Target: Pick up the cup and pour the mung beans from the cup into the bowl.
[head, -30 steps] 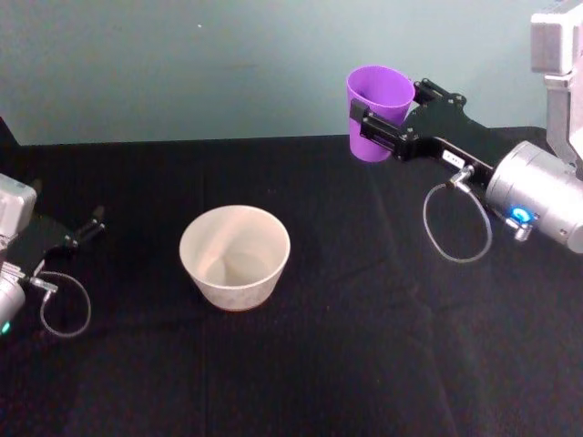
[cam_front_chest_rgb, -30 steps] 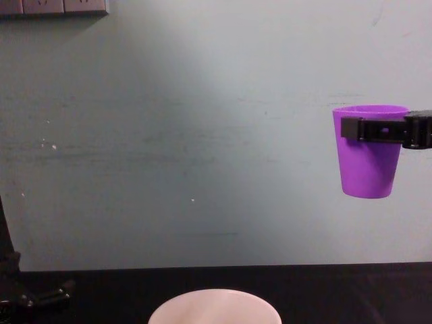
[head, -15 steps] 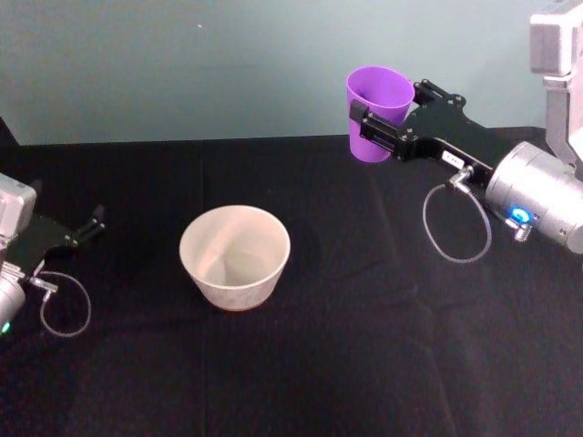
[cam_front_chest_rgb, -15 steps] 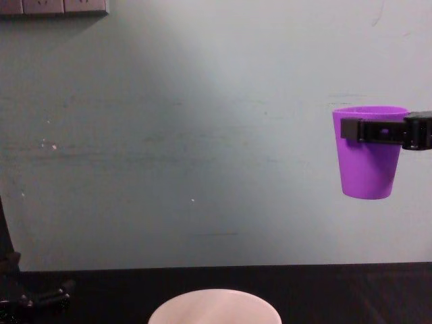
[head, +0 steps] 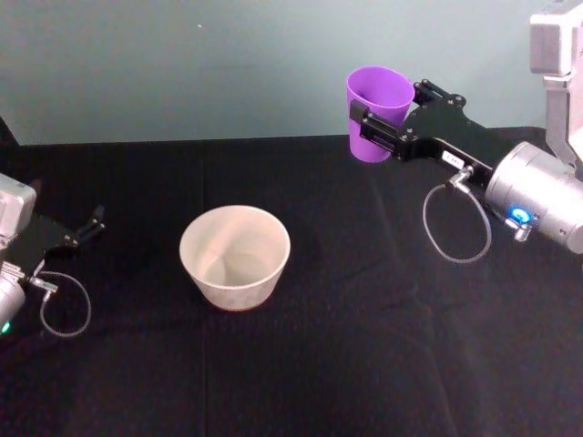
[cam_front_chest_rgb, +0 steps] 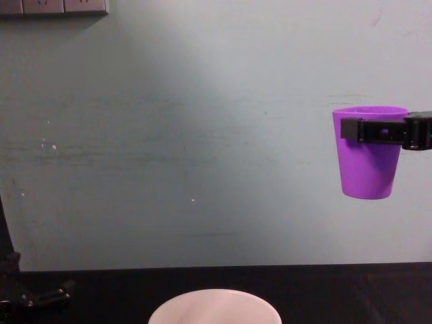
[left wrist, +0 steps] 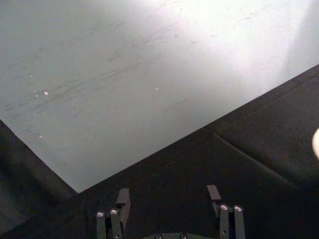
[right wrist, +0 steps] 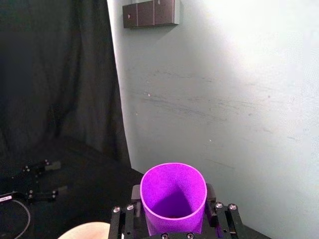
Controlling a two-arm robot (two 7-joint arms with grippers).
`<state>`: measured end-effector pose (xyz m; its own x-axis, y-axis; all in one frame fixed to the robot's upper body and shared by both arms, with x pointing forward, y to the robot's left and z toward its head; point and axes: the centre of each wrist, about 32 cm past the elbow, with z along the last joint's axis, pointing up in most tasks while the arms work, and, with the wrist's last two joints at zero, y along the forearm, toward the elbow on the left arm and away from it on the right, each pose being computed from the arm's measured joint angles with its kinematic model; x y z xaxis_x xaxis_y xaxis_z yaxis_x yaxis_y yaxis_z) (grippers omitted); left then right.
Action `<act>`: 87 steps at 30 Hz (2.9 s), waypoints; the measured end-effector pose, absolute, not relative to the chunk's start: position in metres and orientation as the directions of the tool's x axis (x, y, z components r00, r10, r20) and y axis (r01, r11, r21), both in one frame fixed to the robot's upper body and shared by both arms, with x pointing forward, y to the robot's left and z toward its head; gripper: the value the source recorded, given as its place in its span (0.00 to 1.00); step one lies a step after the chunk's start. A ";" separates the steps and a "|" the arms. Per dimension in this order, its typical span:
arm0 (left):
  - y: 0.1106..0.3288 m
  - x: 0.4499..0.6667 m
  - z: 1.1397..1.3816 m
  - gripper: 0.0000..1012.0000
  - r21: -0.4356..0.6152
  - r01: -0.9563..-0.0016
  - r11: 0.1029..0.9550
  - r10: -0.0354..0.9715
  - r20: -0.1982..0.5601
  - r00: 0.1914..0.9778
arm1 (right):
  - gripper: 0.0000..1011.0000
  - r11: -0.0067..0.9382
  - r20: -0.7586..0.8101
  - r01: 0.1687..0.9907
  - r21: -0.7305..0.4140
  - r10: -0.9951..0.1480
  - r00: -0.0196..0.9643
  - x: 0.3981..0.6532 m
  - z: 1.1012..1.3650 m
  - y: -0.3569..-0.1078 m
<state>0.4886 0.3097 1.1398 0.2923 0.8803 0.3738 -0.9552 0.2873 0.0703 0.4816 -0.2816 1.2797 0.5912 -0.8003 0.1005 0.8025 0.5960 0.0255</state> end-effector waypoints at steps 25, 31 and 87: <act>0.310 0.489 1.140 0.99 0.070 -0.955 0.287 0.880 0.374 0.292 | 0.72 0.596 0.101 0.803 0.025 -0.800 0.591 0.482 1.280 -0.282; 0.310 0.489 1.140 0.99 0.070 -0.955 0.287 0.880 0.374 0.292 | 0.72 0.596 0.101 0.803 0.025 -0.800 0.591 0.482 1.280 -0.282; 0.310 0.489 1.140 0.99 0.070 -0.955 0.287 0.880 0.374 0.292 | 0.72 0.596 0.101 0.803 0.025 -0.800 0.591 0.482 1.280 -0.282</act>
<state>0.4886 0.3097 1.1398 0.2923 0.8803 0.3738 -0.9552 0.2874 0.0702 0.4816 -0.2816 1.2797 0.5912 -0.8003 0.1006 0.8025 0.5961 0.0254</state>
